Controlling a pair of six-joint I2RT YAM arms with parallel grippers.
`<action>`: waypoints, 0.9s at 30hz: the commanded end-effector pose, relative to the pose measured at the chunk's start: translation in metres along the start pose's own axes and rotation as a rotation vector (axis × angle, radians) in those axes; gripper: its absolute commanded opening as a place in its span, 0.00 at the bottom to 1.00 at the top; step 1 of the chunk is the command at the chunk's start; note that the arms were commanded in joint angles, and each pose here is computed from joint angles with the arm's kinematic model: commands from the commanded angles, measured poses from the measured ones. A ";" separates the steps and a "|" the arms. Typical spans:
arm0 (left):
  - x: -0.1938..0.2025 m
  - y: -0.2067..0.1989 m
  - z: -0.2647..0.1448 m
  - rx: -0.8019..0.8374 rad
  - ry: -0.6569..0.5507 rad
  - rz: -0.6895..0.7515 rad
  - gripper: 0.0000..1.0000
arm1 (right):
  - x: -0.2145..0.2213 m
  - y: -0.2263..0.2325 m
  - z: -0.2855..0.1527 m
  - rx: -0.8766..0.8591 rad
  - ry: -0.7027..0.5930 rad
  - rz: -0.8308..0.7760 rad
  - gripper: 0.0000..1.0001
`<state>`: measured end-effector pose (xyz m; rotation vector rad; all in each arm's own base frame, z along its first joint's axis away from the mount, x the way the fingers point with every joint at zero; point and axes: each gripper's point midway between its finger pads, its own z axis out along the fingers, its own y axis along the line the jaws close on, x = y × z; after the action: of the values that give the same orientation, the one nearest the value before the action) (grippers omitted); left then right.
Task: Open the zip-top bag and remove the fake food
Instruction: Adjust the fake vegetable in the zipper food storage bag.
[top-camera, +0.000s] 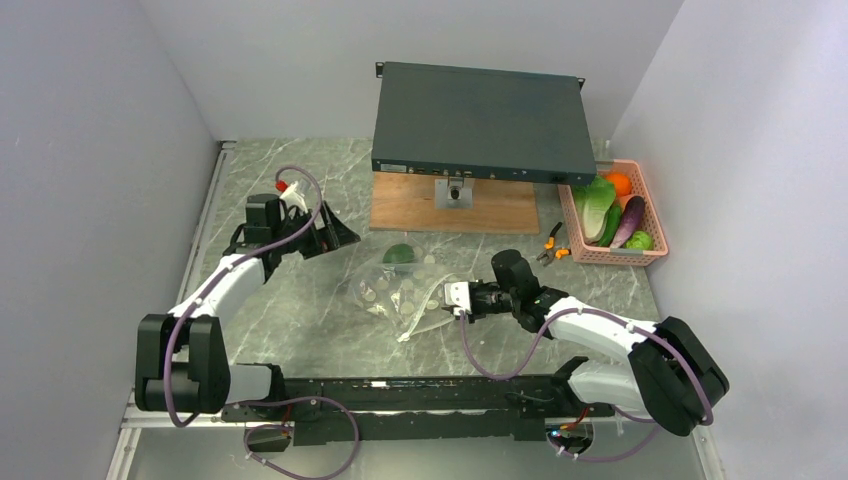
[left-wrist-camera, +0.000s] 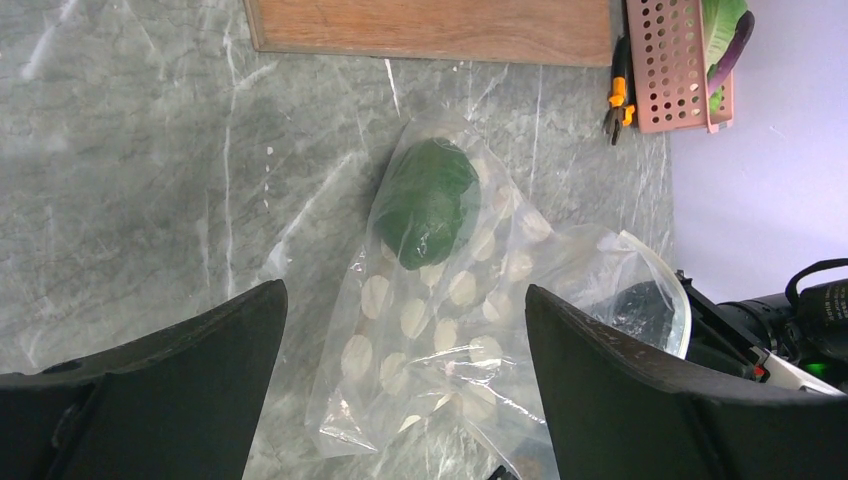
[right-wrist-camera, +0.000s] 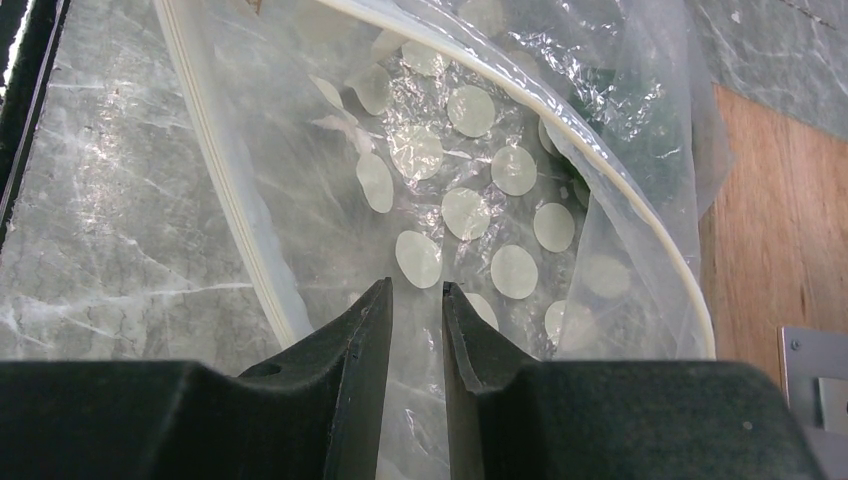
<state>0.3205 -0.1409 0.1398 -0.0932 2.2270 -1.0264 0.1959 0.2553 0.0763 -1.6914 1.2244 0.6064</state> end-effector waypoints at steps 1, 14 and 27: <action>-0.015 -0.014 0.005 0.050 -0.028 0.058 0.93 | -0.009 -0.006 0.003 0.010 -0.032 -0.009 0.27; -0.014 -0.018 0.016 0.065 -0.015 0.078 0.91 | -0.008 -0.006 0.004 0.006 -0.032 0.001 0.27; -0.010 -0.018 0.026 0.082 -0.008 0.091 0.91 | -0.010 -0.009 0.005 0.036 -0.041 0.088 0.27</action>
<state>0.3267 -0.1608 0.1276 -0.0279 2.2389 -1.0563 0.1957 0.2567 0.0734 -1.6548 1.2821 0.6436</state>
